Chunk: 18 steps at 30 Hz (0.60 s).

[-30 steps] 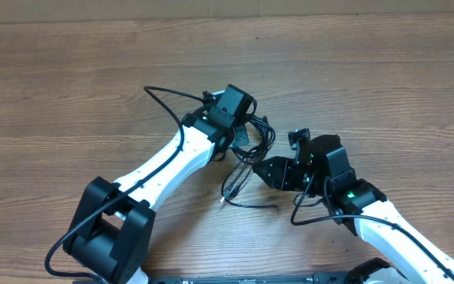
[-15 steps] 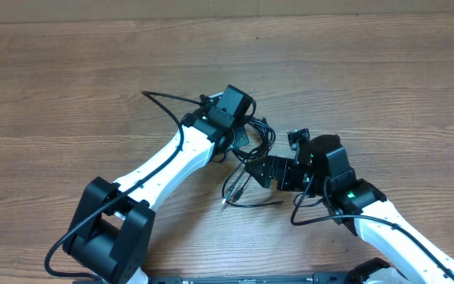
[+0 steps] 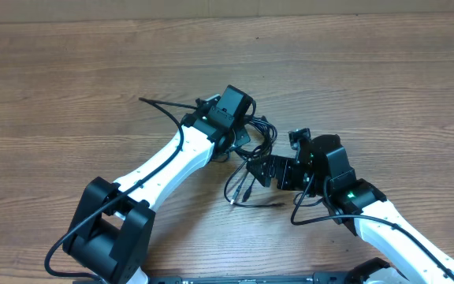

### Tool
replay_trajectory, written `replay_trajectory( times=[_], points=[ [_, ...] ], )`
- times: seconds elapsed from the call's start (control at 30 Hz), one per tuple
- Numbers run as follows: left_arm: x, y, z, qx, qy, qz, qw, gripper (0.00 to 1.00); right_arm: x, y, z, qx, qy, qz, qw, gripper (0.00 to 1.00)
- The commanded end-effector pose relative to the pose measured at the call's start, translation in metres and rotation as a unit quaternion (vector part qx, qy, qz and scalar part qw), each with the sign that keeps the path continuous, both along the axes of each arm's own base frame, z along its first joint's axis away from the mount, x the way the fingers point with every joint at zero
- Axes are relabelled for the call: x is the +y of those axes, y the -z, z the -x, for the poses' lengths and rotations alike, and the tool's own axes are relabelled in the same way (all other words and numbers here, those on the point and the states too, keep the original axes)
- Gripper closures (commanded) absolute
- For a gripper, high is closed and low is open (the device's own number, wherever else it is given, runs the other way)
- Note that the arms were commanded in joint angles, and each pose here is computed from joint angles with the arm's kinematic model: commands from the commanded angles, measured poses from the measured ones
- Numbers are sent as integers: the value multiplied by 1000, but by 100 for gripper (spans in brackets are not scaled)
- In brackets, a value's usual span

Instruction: Untangle cables

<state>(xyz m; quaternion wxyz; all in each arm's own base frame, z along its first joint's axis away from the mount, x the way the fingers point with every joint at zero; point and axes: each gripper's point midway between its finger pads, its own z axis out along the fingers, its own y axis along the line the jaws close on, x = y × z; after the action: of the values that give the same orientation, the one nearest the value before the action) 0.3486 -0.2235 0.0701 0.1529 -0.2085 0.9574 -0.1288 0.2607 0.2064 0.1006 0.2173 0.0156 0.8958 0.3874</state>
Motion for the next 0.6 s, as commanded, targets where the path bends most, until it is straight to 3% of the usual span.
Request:
replay_trajectory(
  times=[0.0,0.23,0.57],
  points=[
    [-13,-23,-1,5,-37,63,997,96,-4,-7,-12,-18,18,8,1000,0],
    [-23,-23,7,42,-77,109,990,96,-4,9,-12,4,17,18,1000,0],
    [-20,-21,11,54,-91,105,989,96,-2,32,-11,43,22,24,999,0]
  ],
)
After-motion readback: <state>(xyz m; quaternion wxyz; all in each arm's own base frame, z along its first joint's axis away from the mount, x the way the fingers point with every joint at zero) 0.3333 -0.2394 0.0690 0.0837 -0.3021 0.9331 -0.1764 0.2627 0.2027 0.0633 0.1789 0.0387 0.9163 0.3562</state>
